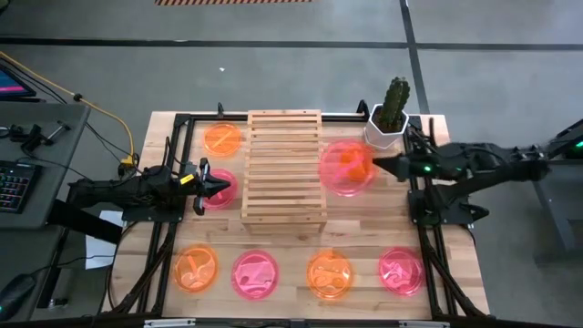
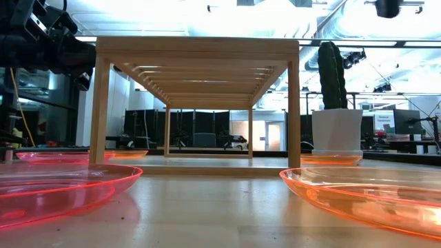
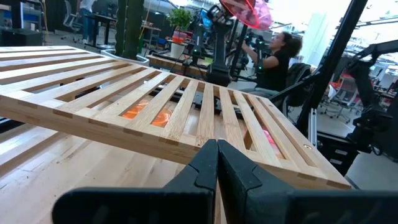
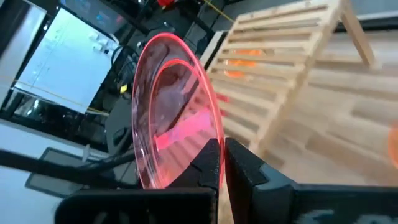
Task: Place and stack plates onto a shelf
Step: Put the pink plate on the shelf
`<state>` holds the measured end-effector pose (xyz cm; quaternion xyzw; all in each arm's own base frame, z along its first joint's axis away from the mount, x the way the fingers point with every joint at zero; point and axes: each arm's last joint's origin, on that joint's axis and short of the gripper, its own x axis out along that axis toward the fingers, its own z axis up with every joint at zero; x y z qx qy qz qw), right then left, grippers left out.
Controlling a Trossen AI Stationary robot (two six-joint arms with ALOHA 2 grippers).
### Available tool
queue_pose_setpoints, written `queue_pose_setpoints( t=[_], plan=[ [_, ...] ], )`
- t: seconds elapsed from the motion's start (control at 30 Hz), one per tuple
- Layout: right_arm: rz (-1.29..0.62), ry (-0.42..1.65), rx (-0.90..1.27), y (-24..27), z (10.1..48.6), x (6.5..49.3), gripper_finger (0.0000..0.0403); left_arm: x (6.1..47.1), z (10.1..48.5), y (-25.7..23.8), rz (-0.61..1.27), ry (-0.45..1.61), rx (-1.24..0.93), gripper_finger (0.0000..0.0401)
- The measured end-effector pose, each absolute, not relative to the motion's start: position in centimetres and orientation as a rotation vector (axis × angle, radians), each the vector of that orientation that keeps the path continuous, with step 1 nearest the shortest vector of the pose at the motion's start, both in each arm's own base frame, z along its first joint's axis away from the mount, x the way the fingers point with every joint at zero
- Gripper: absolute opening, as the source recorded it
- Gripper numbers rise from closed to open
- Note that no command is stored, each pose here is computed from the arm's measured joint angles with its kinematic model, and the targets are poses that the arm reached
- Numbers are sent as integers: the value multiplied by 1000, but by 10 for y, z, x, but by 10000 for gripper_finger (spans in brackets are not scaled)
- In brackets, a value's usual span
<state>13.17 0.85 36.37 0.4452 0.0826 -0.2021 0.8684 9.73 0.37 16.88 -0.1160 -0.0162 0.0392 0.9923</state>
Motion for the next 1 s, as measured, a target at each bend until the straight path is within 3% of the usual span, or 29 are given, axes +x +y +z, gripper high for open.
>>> queue_pose_setpoints(
  t=[0.33,0.63,0.8,1.0],
  plan=[
    [-354,137,899,-67,348,220,0,97,169,4,79,-33,-233,0],
    [-438,62,1079,-170,289,268,0,97,169,4,79,-33,-233,0],
    [-467,56,1180,-192,255,288,0,97,169,4,79,-33,-232,0],
    [-481,78,1162,-206,259,314,0,97,169,4,79,-33,-233,0]
  ],
)
